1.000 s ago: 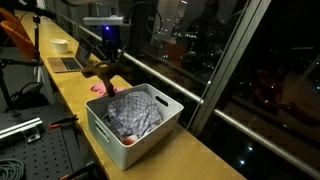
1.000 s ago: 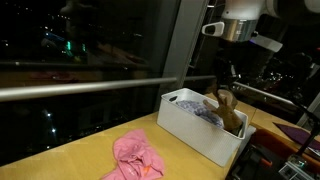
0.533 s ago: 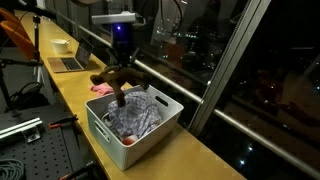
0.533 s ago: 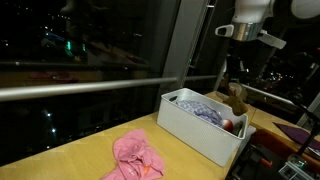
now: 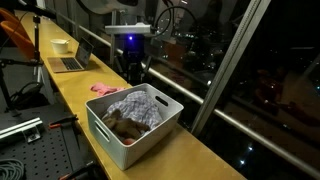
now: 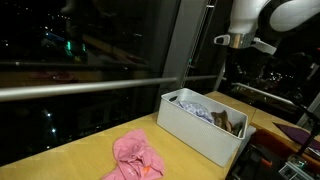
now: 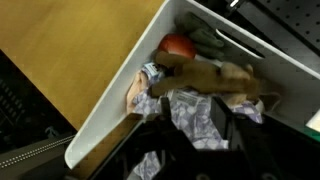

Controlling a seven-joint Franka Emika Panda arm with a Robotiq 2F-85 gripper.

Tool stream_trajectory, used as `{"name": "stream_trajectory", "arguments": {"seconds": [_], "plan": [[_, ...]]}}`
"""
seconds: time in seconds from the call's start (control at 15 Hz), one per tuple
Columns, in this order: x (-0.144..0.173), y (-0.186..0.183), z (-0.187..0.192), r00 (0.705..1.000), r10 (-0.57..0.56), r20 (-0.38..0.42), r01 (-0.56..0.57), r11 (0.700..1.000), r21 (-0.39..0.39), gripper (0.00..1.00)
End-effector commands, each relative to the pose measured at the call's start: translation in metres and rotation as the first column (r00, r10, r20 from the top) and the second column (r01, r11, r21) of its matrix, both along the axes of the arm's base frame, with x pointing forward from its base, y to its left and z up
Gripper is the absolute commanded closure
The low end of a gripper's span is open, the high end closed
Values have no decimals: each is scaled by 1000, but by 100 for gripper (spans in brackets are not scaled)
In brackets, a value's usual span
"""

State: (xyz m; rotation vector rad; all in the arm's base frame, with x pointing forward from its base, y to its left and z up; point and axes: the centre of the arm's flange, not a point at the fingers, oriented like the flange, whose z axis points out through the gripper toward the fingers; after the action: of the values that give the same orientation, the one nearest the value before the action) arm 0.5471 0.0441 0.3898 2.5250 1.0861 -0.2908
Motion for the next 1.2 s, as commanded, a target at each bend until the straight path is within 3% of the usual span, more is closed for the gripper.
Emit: {"name": "stream_trajectory", "arguments": {"seconds": [0.0, 0.2, 0.27, 0.67, 1.13], "plan": [[14, 63, -34, 997, 74, -21, -75, 997, -33, 22], [14, 136, -60, 986, 161, -37, -162, 986, -29, 2], [14, 159, -63, 982, 188, -32, -189, 982, -20, 0], [12, 261, -58, 953, 302, 38, -303, 952, 34, 0], [18, 308, -116, 904, 391, 175, -420, 889, 184, 0]]}}
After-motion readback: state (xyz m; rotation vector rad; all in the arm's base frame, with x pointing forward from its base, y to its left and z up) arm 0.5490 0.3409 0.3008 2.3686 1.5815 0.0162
